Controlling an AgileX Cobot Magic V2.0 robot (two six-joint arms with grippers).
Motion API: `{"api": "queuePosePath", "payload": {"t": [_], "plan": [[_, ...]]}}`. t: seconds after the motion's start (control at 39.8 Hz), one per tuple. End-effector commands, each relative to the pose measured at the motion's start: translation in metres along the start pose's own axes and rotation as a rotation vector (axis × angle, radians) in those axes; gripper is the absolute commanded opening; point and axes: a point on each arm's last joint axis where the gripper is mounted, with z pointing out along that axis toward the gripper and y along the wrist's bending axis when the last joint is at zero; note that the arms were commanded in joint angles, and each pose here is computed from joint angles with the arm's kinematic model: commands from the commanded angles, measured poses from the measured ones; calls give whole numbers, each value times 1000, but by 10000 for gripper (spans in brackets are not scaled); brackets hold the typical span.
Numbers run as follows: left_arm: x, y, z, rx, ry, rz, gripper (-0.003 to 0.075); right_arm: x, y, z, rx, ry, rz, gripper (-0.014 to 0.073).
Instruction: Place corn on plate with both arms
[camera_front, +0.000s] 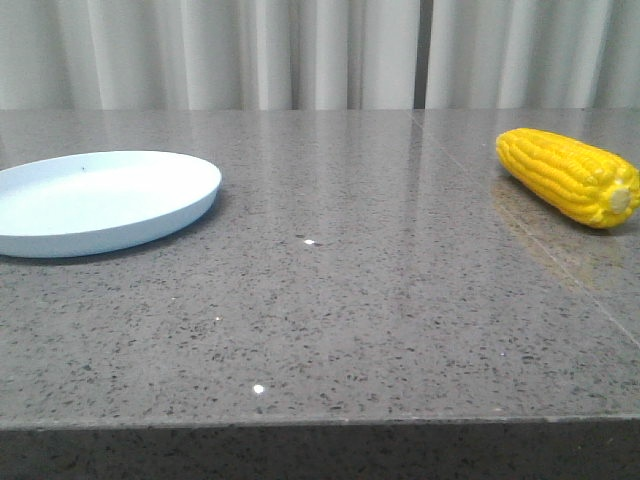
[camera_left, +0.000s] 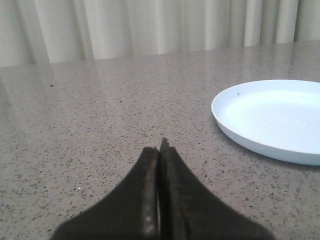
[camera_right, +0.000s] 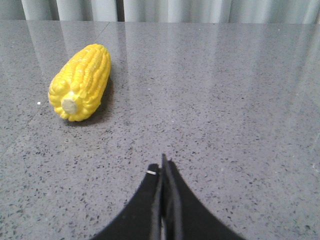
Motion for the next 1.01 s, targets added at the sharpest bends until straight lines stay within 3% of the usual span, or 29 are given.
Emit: {"api": "queuePosePath", "payload": {"t": [0.0,0.6,0.78,0.91,0.98], "plan": [[-6,0,-2,-7,-94,-21,-20,-10,0,-2,1,-101,-19,-101],[-10,1,-2,-11,-137,-21,-20,-12,0,-2,-1,-125,-19,-101],[-36,4,-9,-28,-341,-30,-20,-35,2,-9,-8,-229,-20,-101],[-72,8,-21,-37,-435,-45,-20,-71,4,-25,-11,-275,-12,-102],[-92,11,-26,-35,-423,-52,-20,-93,5,-33,-11,-283,-8,-103]]}}
